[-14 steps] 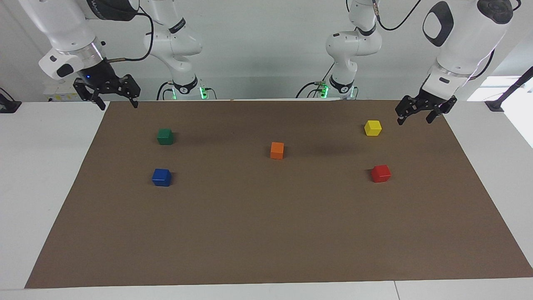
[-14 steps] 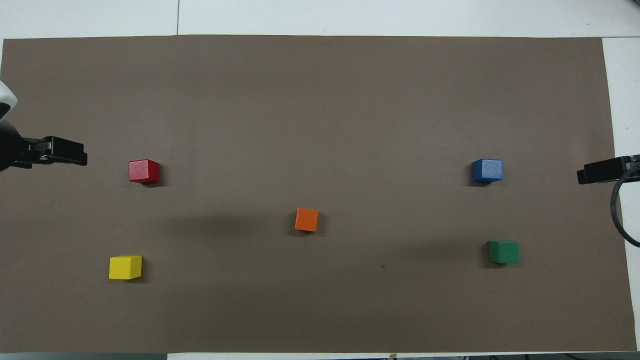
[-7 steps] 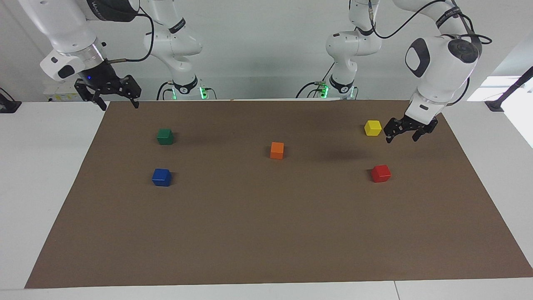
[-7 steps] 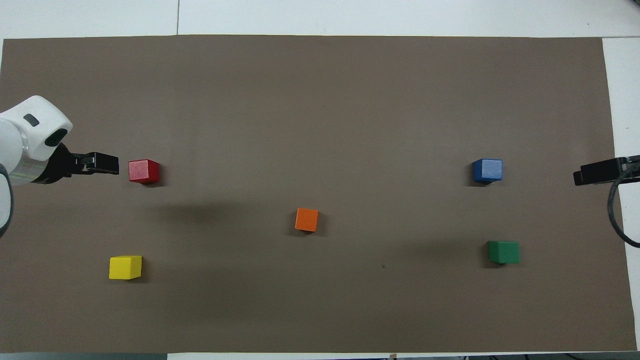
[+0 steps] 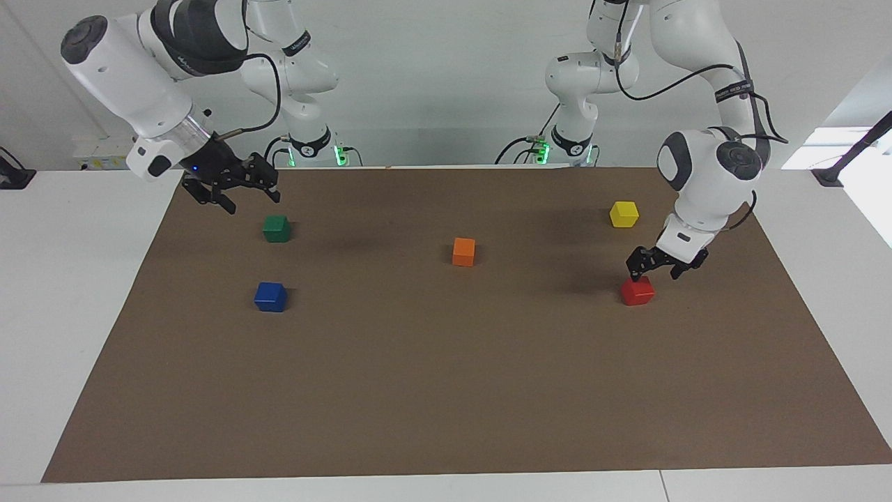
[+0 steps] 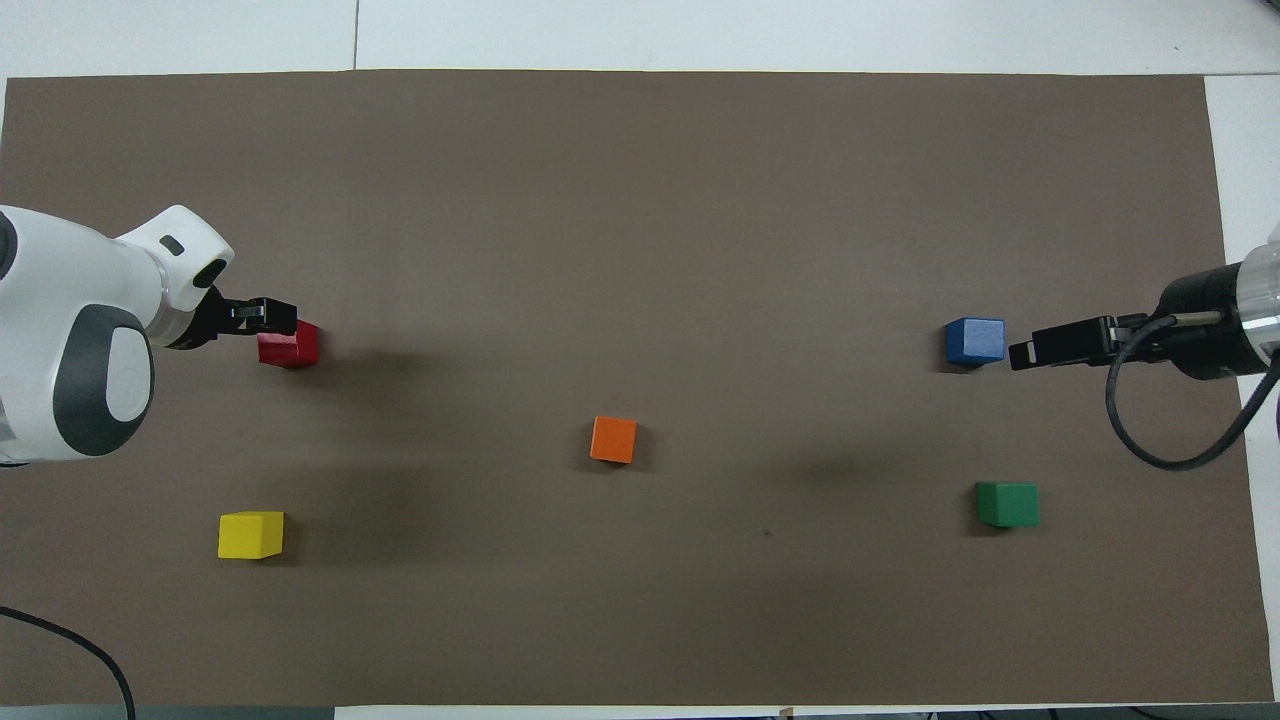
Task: Transfer red block to right arm and stack on blue block
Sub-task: 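Grasp the red cube with the left gripper while the right gripper advances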
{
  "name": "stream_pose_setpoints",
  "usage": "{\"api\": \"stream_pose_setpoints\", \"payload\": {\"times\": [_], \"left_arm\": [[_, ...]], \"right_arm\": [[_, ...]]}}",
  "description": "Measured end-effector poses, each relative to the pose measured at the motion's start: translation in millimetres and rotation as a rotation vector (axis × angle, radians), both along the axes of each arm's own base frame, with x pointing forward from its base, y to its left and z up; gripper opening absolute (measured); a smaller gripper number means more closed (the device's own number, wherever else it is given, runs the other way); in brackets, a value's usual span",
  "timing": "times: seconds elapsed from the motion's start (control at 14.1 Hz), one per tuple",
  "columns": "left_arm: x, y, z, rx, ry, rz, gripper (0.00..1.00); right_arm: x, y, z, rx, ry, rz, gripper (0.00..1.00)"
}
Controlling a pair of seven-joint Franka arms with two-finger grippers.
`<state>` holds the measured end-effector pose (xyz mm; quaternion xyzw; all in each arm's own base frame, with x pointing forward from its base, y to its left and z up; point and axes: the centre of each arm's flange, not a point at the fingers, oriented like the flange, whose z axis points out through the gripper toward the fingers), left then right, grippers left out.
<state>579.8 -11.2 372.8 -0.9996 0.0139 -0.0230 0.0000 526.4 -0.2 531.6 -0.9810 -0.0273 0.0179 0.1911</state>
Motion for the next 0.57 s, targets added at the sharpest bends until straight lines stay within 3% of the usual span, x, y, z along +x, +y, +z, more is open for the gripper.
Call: {"api": "stream_pose_setpoints", "payload": {"times": [0.21,0.5,0.57], "left_arm": [[4,0,-16,-0.002,-0.014,-0.002,0.9],[6,-2,-50,-0.004,0.014,-0.005,0.9],[6,-2,-55,-0.004,0.021,-0.005,0.83]], "right_arm": [[13.3,7,-32,0.225,0.008,0.0,1.0],[21.4,15,-70,0.527,-0.014,-0.032,1.0],[21.3,19,-74,0.579,-0.022,-0.039,1.0]]}}
